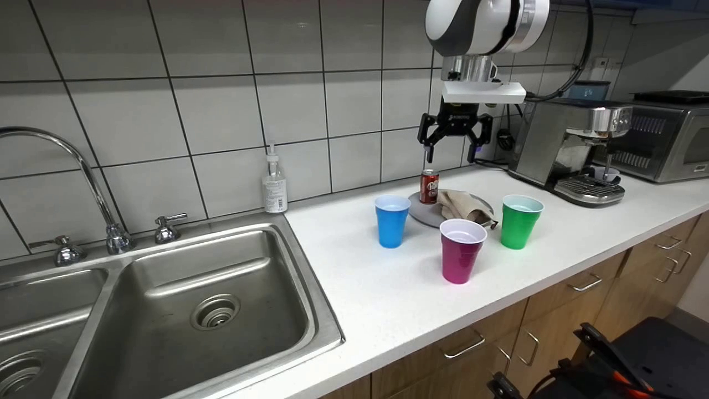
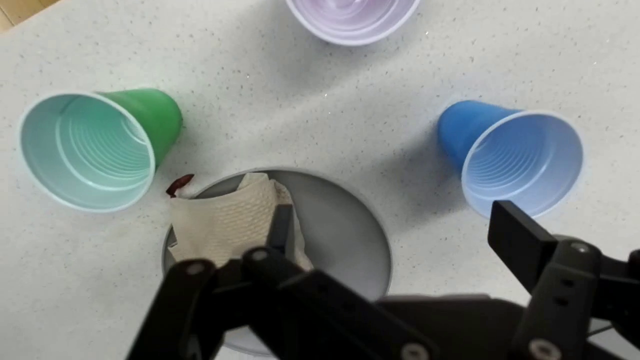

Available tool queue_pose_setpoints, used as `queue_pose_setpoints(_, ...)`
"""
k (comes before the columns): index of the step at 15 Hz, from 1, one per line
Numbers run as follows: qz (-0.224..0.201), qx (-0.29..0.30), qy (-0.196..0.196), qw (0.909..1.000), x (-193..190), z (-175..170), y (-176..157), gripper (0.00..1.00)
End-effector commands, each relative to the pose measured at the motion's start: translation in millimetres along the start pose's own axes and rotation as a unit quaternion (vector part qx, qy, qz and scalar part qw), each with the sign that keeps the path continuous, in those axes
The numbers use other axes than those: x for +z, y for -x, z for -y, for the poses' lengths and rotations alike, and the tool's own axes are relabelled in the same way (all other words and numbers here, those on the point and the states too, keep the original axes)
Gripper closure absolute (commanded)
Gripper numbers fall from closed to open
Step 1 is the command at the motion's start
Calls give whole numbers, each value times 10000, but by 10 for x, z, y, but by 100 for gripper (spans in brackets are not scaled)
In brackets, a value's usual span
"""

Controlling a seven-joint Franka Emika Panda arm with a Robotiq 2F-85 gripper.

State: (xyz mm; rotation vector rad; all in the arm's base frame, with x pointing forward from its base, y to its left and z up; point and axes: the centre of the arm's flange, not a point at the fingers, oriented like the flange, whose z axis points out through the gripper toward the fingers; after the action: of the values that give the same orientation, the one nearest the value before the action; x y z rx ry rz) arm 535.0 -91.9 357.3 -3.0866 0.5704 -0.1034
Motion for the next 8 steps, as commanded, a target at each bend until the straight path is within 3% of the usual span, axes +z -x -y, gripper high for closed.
queue_pose_setpoints(1,-40,-90,135,9999,119,-160,-450,0)
queue_pose_setpoints(8,-69,-175,513,9985,519,-306,-757,0)
